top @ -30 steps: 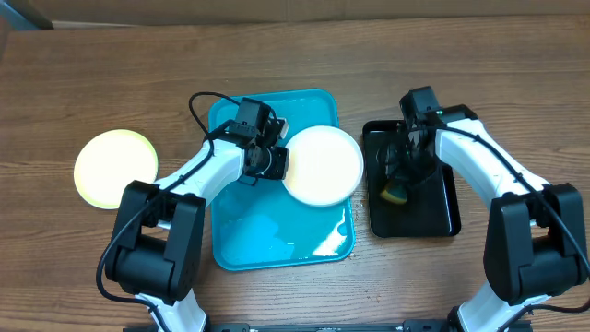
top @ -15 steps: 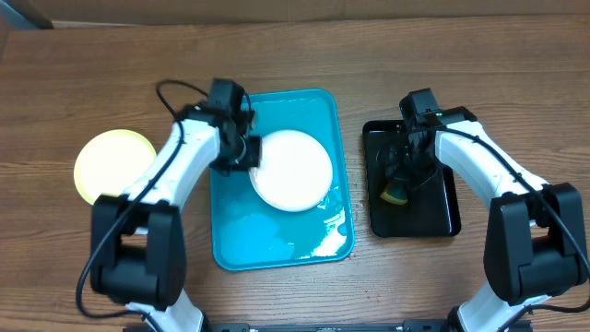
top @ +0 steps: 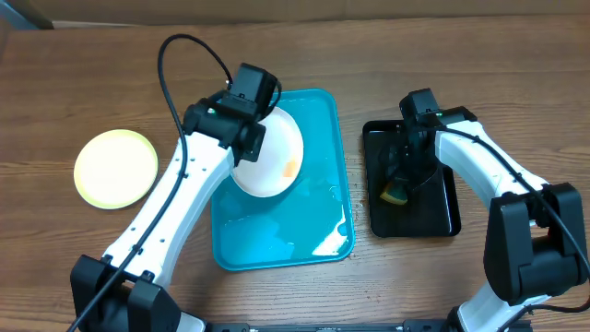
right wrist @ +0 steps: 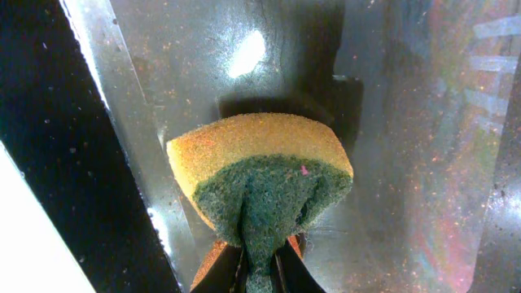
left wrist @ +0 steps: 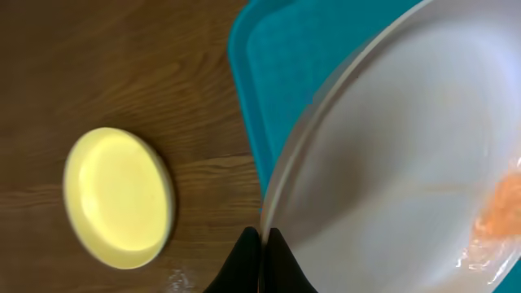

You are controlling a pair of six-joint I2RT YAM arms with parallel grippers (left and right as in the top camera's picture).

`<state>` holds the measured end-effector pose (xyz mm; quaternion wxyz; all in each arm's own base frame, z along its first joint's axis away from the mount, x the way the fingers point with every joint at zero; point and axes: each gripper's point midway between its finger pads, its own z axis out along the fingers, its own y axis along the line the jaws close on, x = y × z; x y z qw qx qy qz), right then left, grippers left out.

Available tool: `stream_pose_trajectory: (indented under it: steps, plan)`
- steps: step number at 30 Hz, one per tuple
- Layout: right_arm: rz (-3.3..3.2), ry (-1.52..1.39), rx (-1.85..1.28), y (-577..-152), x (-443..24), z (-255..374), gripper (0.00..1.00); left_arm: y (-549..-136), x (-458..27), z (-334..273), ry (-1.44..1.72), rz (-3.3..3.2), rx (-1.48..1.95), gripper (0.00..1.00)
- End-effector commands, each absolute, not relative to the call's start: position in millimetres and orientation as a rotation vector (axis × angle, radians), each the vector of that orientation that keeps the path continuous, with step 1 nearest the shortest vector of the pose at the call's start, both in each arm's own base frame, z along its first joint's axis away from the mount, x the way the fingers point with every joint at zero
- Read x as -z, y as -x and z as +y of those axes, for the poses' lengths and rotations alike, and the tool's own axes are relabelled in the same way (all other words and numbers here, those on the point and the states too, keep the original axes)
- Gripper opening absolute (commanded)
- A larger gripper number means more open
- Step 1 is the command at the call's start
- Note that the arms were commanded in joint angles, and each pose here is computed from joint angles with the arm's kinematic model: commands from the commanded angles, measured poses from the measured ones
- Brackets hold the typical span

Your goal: Clean dirty plates on tray and stack at the side

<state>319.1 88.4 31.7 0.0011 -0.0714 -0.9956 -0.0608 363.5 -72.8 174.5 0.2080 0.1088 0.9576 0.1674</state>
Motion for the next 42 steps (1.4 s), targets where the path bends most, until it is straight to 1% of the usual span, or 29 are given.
stream_pose_trajectory:
  steps: [1,11,14,20,21,28,32,34,37,39,42]
  plan:
    - [-3.157,0.233,0.217,-322.2,-41.8,88.9,0.09,-367.1,-193.9,-58.3,-0.273,2.558,-0.702,0.04]
    - [-3.157,0.233,0.217,-322.1,-41.8,88.9,0.09,-364.5,-197.5,-71.4,-0.283,2.521,-0.72,0.04]
    - [-3.156,0.233,0.217,-321.9,-41.8,88.8,0.09,-362.7,-192.3,-78.5,-0.277,2.55,-0.651,0.04]
    - [-3.157,0.226,0.217,-321.9,-41.8,88.9,0.08,-341.9,-150.6,-117.2,-0.358,2.742,-0.261,0.04]
    - [-3.158,0.225,0.218,-322.2,-41.9,89.0,0.04,-338.8,-140.9,-118.3,-0.357,2.765,-0.222,0.04]
    - [-3.198,0.165,0.249,-332.2,-60.0,94.3,0.04,-322.7,-87.2,-92.4,-0.28,2.873,-0.195,0.04]
    - [-3.229,0.005,0.359,-332.4,-75.3,114.1,0.04,-321.6,-67.2,-86.6,-0.228,2.889,-0.128,0.04]
    - [-3.22,-0.128,0.457,-326.6,-83.6,132.7,0.04,-321.3,-58.7,-84.5,-0.207,2.892,-0.098,0.04]
    - [-3.209,-0.233,0.487,-316.5,-89.8,152.7,0.04,-320.6,-48.5,-85.2,-0.202,2.889,-0.066,0.09]
    - [-3.199,-0.241,0.493,-311.8,-89.9,162.3,0.04,-320.5,-44.9,-85.0,-0.203,2.884,-0.066,0.1]
    - [-3.164,-0.333,0.561,-300.7,-92.1,186.7,0.04,-319.0,-37.0,-84.4,-0.212,2.876,-0.065,0.13]
